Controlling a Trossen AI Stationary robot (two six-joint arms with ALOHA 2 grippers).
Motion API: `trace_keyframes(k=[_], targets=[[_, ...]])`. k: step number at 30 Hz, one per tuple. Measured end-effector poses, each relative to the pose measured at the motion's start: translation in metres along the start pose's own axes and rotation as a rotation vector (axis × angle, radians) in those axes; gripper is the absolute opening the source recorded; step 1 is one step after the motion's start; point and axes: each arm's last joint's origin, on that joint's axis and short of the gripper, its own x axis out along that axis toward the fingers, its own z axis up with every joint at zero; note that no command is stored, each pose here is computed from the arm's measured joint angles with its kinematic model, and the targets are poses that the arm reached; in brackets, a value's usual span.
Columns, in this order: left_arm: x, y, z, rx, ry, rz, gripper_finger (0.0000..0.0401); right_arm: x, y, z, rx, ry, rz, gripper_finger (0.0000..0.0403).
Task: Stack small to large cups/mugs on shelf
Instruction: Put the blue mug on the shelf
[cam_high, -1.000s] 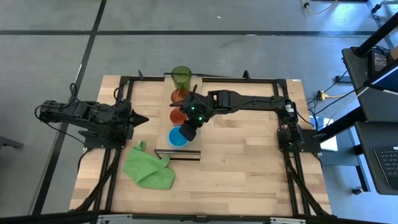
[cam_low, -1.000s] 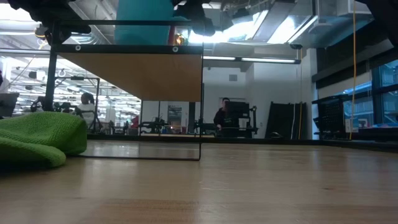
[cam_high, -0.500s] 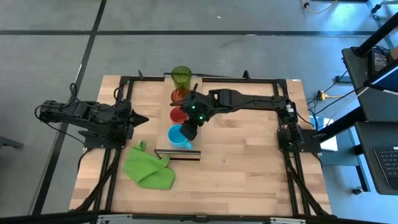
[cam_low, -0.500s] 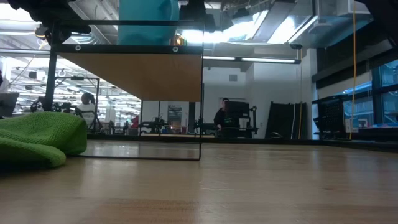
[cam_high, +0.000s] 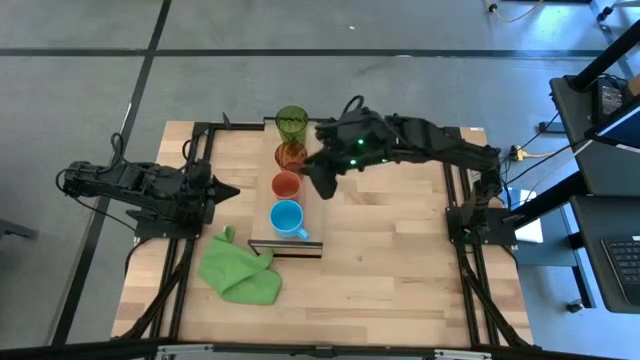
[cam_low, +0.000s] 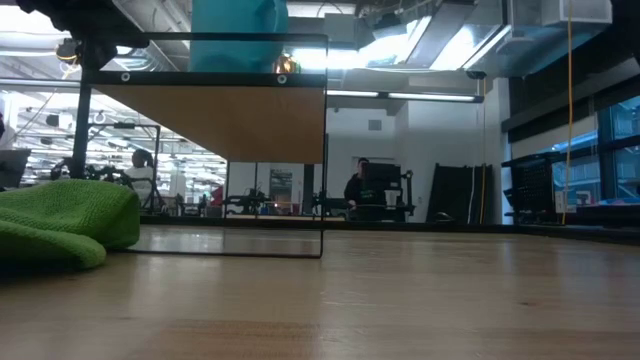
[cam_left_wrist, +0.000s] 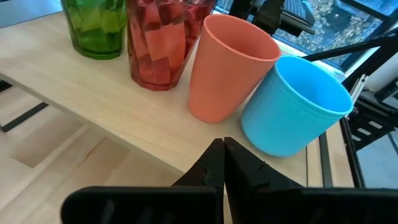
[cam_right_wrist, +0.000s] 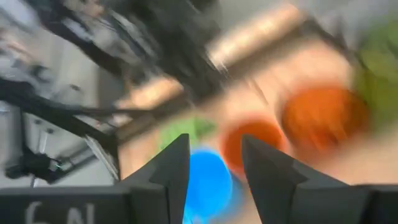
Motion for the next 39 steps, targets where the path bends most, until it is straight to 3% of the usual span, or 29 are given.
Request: trace_keyframes(k=[4,8,13,26,39], targets=[[0.001,-0.001,0.0,0.003,0.008,-0.002,0.0,0.01,-0.002,-0.033,0.127,0.268,-0.096,0.0142],[0.004,-0.002,0.0,0.007,0.016,0.003,0.0,0.034,0.013,-0.064,0.192,0.401,-0.029,0.01],[0.007,-0.003,-0.001,0.013,0.032,0.012,0.0,0.053,0.034,-0.086,0.241,0.391,0.067,0.0011],[0.027,-0.019,0.007,0.005,0.024,-0.069,0.0,0.091,0.042,-0.127,0.394,0.374,0.136,0.0003],[0.072,-0.041,0.006,0.067,0.092,-0.124,0.0,0.089,0.035,-0.139,0.358,0.348,-0.064,0.0002]])
